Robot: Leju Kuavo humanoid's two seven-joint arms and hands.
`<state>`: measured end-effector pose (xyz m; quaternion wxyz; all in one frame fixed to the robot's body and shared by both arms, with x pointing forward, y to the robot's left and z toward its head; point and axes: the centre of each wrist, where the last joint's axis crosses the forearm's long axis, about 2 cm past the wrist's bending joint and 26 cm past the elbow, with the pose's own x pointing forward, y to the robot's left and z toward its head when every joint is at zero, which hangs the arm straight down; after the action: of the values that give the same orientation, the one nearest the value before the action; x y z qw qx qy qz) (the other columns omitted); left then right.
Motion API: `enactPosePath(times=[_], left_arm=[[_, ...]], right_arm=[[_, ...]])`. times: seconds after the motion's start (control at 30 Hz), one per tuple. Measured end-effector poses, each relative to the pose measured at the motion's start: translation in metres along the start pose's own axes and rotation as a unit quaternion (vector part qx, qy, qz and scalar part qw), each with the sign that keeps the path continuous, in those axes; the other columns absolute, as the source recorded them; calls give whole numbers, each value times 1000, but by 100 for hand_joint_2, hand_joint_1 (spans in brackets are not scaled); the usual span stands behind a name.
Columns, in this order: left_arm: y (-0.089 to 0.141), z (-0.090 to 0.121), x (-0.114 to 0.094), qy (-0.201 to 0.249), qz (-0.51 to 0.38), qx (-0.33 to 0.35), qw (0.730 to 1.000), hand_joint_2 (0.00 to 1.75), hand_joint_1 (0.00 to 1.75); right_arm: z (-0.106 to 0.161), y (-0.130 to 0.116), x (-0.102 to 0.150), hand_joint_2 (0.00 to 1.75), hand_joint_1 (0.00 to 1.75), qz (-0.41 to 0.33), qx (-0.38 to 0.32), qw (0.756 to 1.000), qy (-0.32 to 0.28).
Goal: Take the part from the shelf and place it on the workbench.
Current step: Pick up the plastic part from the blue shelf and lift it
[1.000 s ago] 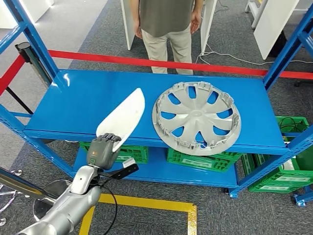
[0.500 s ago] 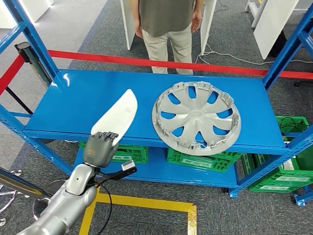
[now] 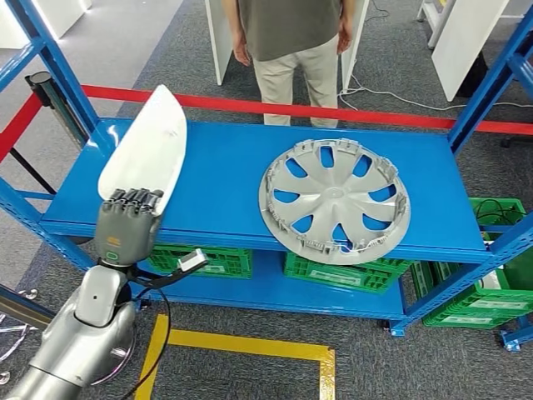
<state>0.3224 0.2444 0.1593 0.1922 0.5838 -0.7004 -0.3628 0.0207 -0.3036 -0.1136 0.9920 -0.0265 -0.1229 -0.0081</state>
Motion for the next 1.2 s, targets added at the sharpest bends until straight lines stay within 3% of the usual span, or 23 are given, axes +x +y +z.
enactPosePath(times=[0.43,0.57,0.93,1.2], left_arm=[[14,-10,-11,-11,-19,34,999,175,175],[15,-6,-1,-29,-12,34,999,175,175],[10,2,3,-79,-4,18,997,175,175],[8,6,-5,-67,-13,9,998,175,175]], right_arm=[[0,0,1,0,0,-2,0,1000,-1],[0,0,1,0,0,-4,-1,1000,-2],[0,0,1,0,0,-6,-1,1000,-1],[0,2,2,0,0,-9,0,1000,-3]])
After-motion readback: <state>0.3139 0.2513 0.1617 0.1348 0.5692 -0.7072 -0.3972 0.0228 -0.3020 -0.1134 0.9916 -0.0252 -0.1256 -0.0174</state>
